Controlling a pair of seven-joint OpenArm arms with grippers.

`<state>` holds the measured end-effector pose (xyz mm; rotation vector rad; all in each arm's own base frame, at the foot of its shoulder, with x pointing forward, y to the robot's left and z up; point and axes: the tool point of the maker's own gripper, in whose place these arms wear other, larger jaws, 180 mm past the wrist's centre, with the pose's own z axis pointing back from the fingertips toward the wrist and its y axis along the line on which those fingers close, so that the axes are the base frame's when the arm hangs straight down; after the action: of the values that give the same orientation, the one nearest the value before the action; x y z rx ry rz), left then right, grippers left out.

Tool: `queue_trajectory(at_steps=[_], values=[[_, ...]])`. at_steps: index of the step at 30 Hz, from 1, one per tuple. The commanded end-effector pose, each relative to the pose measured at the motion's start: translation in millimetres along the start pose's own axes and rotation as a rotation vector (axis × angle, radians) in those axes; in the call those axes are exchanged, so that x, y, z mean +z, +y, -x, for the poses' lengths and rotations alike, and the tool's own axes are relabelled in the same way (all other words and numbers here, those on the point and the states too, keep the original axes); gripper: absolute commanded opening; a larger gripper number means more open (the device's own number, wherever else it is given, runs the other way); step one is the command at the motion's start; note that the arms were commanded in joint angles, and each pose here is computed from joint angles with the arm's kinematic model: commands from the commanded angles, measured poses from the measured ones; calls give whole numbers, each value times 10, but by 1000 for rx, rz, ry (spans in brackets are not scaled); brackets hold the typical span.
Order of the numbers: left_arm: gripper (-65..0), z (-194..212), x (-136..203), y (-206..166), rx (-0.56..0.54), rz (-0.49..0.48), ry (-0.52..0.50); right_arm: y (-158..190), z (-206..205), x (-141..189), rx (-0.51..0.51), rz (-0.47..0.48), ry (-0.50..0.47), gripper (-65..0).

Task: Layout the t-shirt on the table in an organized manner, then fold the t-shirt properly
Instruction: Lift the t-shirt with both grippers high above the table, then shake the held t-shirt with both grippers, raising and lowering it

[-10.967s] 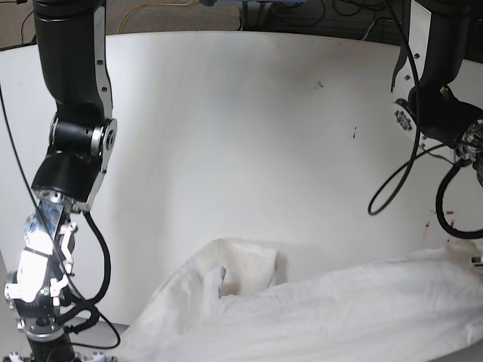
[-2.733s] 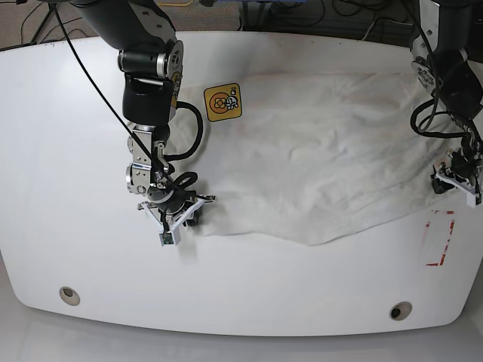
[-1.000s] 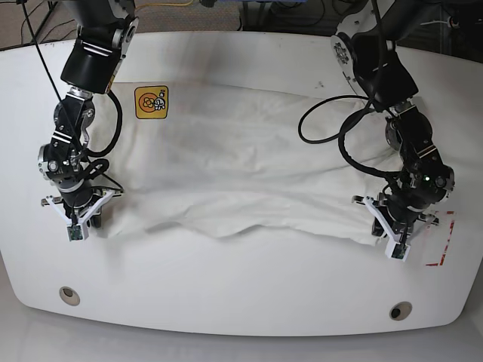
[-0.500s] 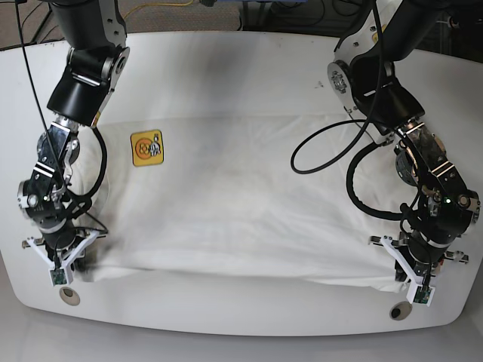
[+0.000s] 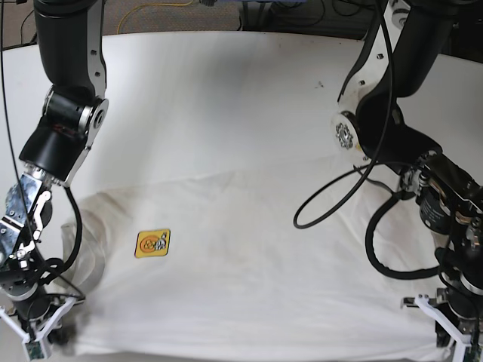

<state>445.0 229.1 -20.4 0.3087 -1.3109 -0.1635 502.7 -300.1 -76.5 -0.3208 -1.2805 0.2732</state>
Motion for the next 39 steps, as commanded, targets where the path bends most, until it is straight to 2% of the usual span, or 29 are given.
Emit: queue_trajectory(at_steps=[1,6,9,16,21,26,30,35,39], values=[[-650,-614,198,241,12,-59,-154,-441,-595,203,15,111,-105,-650],[-650,-1244,475,469,35,-102,-302,-748,-1115,437,104,174,-133,-650],[-650,-1558,557,484,21,-91,-355,-894,-1327,578,120,209,-149,-650],[-650,-1646,520,342,-20,-61,-354,-1086,-1557,949,169,298,-173,-650],[-650,-1671,544,274,-23,-52,-366,-975,-1341,990,207,313,-130,-650],[-650,-1161,406,112,-40,-49,-279,-792,-683,977,217,305,-43,-650],[-650,-621,244,-48,-54,-24,-165,-515,-104,869,204,238,53,-650],[-650,178,125,-168,-93,-6,12,-149,734,855,153,145,171,-650],[-650,1083,130,-253,-103,21,216,262,1419,951,104,60,273,-650]])
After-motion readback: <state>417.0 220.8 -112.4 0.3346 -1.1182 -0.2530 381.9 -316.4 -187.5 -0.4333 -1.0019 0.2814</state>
